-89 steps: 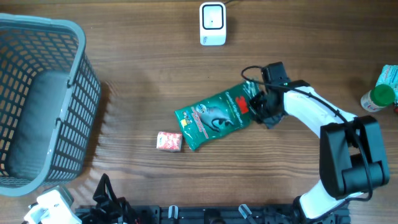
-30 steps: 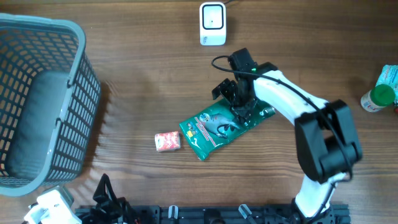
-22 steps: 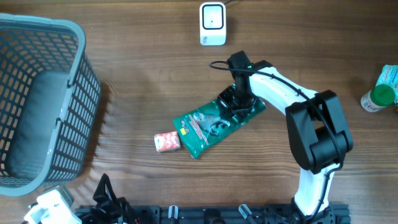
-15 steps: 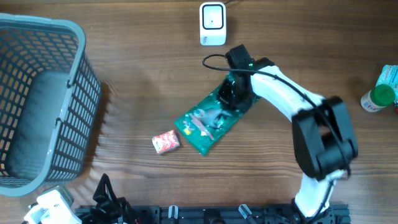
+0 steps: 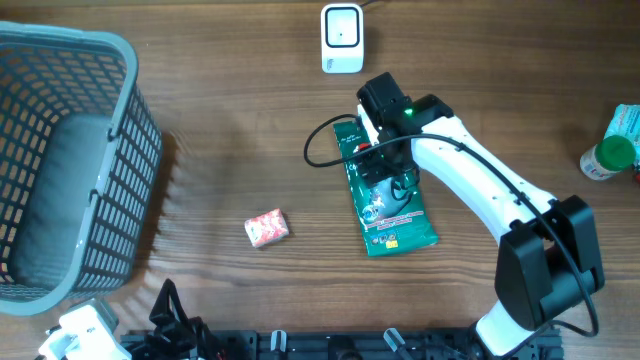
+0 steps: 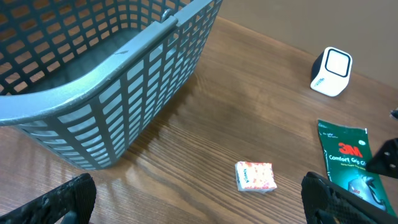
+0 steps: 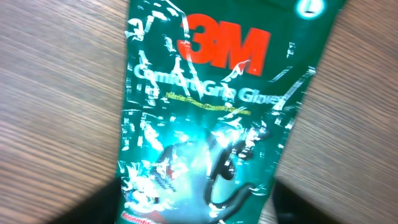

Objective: Scan the item barcode

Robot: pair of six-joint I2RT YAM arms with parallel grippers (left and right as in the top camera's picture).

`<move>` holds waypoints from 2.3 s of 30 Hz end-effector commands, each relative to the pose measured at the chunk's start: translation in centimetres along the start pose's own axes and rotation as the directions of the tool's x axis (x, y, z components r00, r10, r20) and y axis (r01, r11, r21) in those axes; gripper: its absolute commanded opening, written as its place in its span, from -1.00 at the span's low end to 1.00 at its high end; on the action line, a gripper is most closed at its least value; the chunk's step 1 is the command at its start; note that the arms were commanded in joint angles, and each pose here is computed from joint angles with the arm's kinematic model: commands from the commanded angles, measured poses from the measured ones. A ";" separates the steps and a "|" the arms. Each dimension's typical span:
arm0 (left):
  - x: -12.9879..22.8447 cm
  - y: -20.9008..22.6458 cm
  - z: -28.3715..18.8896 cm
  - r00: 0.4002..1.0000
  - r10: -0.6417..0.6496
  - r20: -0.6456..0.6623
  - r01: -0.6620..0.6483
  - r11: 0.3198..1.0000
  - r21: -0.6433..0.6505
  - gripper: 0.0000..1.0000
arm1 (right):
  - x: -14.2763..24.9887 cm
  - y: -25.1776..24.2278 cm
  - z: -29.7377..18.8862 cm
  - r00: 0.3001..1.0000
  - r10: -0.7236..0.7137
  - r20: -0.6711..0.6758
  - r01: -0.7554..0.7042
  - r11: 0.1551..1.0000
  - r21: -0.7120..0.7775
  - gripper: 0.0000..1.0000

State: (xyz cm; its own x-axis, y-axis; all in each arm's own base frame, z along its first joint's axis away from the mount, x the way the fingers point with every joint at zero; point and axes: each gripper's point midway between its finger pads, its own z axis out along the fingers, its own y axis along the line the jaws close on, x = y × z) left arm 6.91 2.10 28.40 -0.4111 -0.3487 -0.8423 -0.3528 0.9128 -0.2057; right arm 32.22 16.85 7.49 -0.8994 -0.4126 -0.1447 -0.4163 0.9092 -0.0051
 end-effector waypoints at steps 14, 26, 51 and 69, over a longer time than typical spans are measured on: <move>0.0 0.0 -0.1 1.000 -0.005 0.008 0.005 1.000 0.001 1.00 | 7.9 2.3 12.2 0.924 0.022 -0.381 -0.004 0.999 0.047 -0.62; 0.0 0.0 -0.1 1.000 -0.005 0.007 0.005 1.000 0.001 1.00 | -0.8 14.2 -13.3 0.979 -0.080 0.185 0.200 0.497 -0.844 -0.91; 0.0 0.0 -0.1 1.000 -0.005 0.007 0.005 1.000 0.001 1.00 | -5.9 12.3 -11.1 0.753 0.057 0.655 0.657 0.000 -0.754 -0.91; 0.0 0.0 -0.1 1.000 -0.005 0.007 0.005 1.000 0.001 1.00 | -4.7 10.4 -8.9 0.977 0.114 0.181 0.184 -0.016 -0.983 -0.91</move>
State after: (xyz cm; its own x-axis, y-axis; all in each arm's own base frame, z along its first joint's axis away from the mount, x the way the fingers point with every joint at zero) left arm 6.91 2.10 28.40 -0.4114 -0.3488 -0.8421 -0.3529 0.9128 -0.2057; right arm 31.52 27.96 16.64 -0.8525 -0.2687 -0.4483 -0.4310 -0.1238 0.8938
